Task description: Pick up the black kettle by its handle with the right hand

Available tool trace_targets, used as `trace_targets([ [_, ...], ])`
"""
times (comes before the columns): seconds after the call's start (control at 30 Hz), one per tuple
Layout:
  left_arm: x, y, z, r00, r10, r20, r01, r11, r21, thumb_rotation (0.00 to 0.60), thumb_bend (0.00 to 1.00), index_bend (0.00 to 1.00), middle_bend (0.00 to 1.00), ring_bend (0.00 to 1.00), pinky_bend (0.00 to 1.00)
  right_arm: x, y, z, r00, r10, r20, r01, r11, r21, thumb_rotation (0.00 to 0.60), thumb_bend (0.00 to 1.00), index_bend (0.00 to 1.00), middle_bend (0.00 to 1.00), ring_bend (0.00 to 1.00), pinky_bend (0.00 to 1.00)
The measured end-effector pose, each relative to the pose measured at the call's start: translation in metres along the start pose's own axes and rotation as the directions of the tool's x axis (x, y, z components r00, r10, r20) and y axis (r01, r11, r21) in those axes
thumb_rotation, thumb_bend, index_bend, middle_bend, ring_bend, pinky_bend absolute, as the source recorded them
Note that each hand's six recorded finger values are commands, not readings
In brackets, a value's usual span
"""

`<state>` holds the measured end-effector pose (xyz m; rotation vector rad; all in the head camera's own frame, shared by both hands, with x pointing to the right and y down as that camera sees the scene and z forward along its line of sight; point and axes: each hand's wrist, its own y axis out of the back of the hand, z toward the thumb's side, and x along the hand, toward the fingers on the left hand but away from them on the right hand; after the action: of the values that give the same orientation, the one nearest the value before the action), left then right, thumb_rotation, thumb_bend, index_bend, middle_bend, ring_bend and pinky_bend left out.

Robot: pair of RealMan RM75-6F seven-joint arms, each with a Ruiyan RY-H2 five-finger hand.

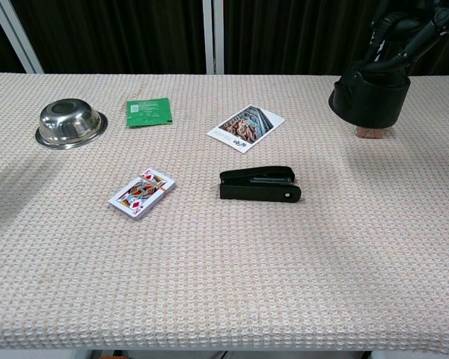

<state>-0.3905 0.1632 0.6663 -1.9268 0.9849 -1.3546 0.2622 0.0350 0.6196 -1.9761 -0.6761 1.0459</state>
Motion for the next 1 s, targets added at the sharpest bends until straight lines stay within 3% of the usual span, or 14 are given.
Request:
trace_targets([
  [0.53,0.0013,-0.0038,0.0005,1.000,-0.015,0.003,0.015,1.000,-0.005,0.600,0.06,0.12,0.08,0.05,0.24,0.0011,0.0025,-0.0031,1.000,-0.020,0.009,0.020,1.000,0.010,0.563,0.16,1.00,1.00,1.00,0.61],
  [0.77,0.0017,-0.0053,0.0008,1.000,-0.020,0.003,0.020,1.000,-0.005,0.600,0.06,0.12,0.08,0.05,0.24,0.0013,0.0005,-0.0048,1.000,-0.013,0.012,0.013,1.000,0.003,0.565,0.31,1.00,1.00,1.00,0.61],
  [1.0,0.0019,-0.0055,0.0006,1.000,-0.020,0.003,0.020,1.000,-0.007,0.600,0.06,0.12,0.08,0.05,0.24,0.0012,-0.0012,-0.0073,1.000,-0.016,0.017,0.016,1.000,0.005,0.564,0.38,1.00,1.00,1.00,0.61],
])
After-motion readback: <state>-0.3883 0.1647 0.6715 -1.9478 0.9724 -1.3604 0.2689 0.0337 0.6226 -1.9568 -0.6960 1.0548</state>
